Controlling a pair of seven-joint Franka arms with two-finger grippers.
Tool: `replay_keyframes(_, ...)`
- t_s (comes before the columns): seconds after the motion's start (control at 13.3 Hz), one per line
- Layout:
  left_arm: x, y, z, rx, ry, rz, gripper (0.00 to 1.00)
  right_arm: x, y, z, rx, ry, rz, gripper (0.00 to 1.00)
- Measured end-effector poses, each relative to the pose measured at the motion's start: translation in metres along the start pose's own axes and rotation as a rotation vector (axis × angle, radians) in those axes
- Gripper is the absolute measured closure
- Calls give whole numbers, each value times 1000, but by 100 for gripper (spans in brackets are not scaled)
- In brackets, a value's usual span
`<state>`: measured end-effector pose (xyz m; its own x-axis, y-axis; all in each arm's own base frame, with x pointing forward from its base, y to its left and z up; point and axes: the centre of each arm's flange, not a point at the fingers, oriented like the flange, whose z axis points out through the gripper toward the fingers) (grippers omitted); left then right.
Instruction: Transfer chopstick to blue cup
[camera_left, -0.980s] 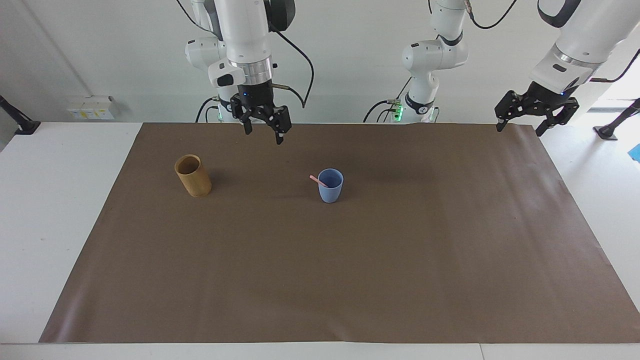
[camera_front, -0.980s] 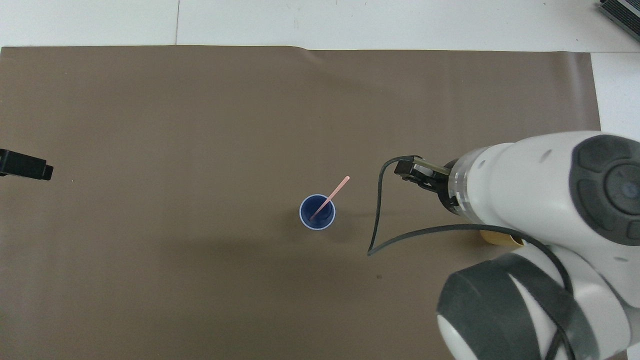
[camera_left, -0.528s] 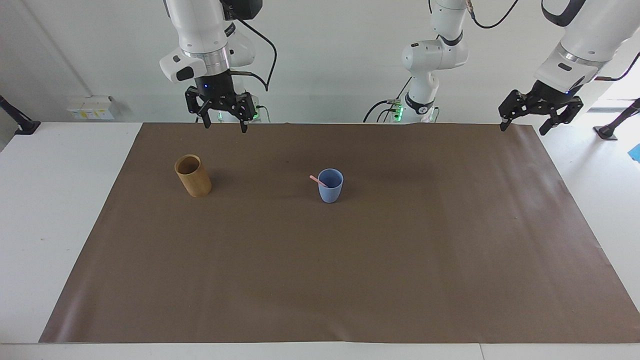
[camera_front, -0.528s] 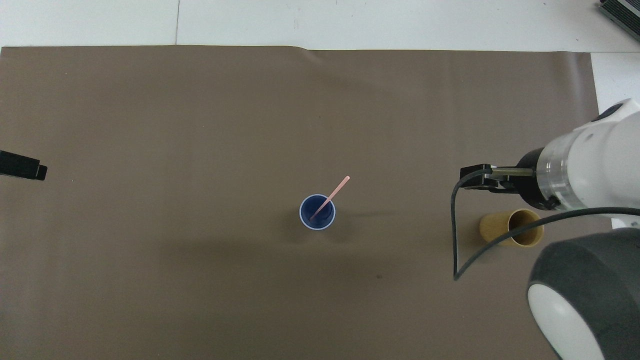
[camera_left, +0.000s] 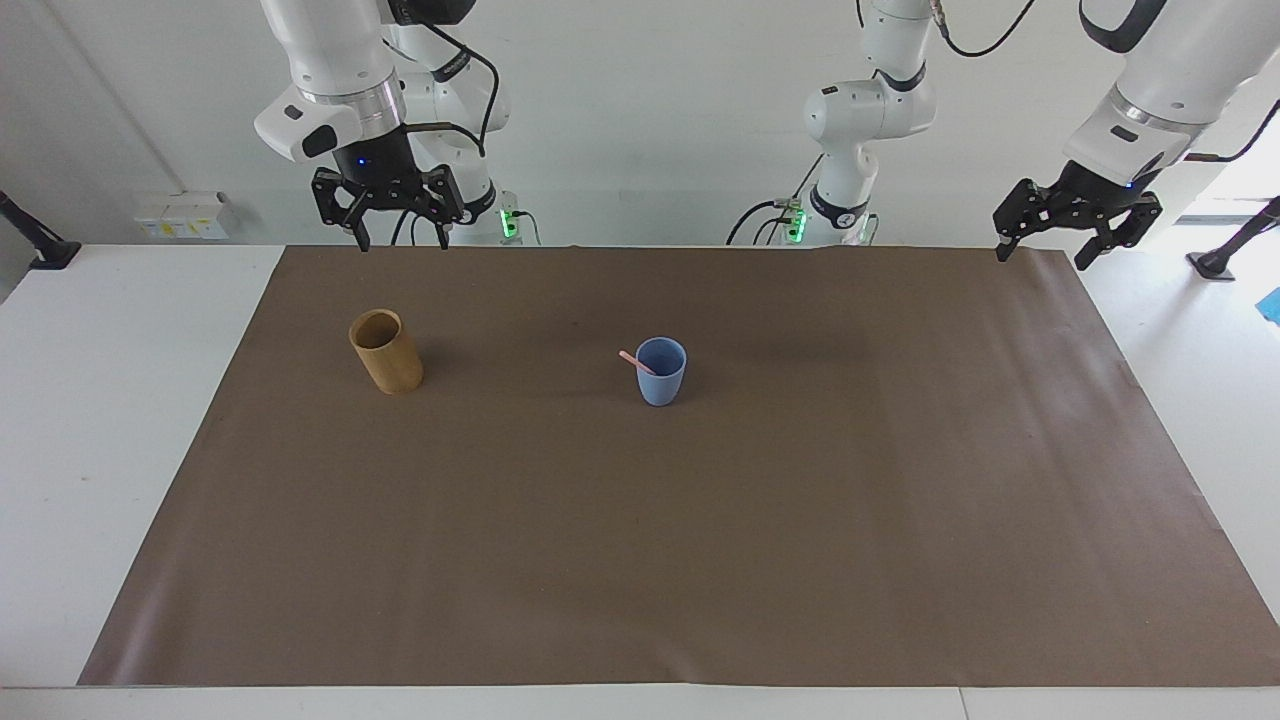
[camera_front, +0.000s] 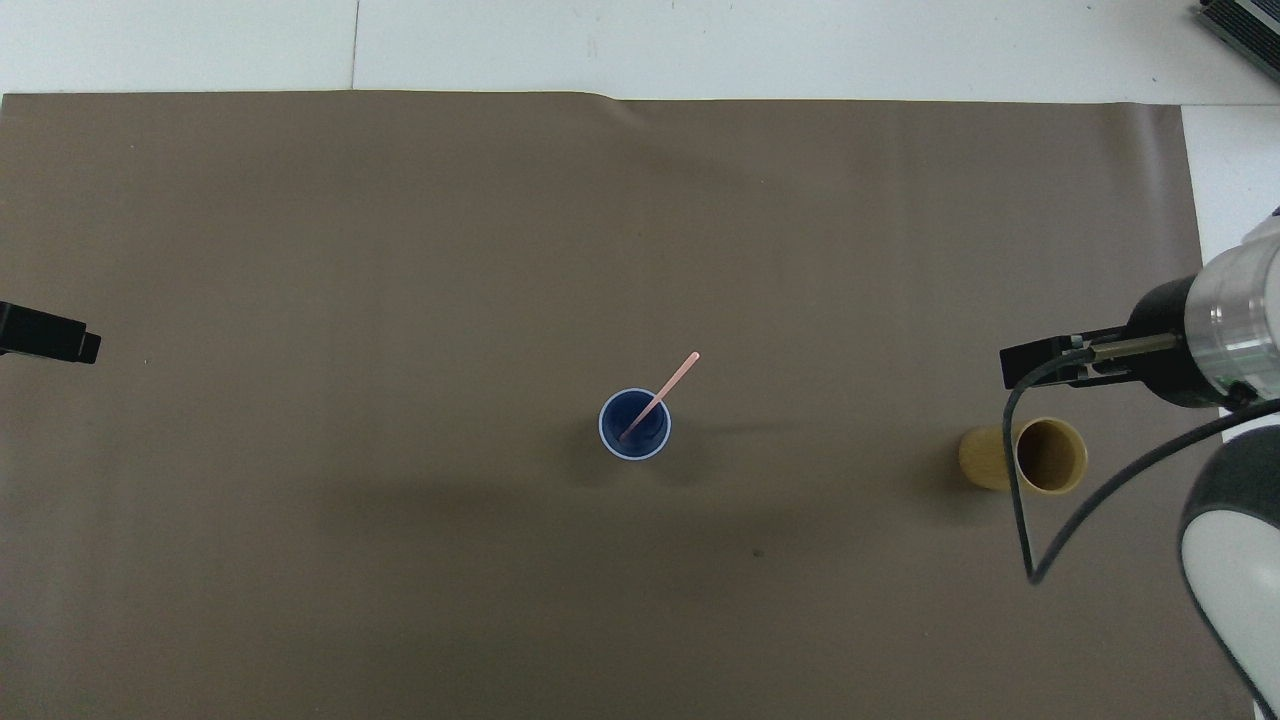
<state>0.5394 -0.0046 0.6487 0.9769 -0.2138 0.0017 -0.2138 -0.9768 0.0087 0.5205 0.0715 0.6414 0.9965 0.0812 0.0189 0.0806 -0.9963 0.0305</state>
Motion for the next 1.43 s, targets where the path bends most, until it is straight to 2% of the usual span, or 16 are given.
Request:
replay_keyframes(0.23, -1, -4, 0, 0, -1, -8, 0, -2, 9, -2, -1, -38, -3, 0)
replay_keyframes(1.43, -2, -6, 0, 0, -1, -11, 0, 6, 20, -8, 4, -31, 15, 0)
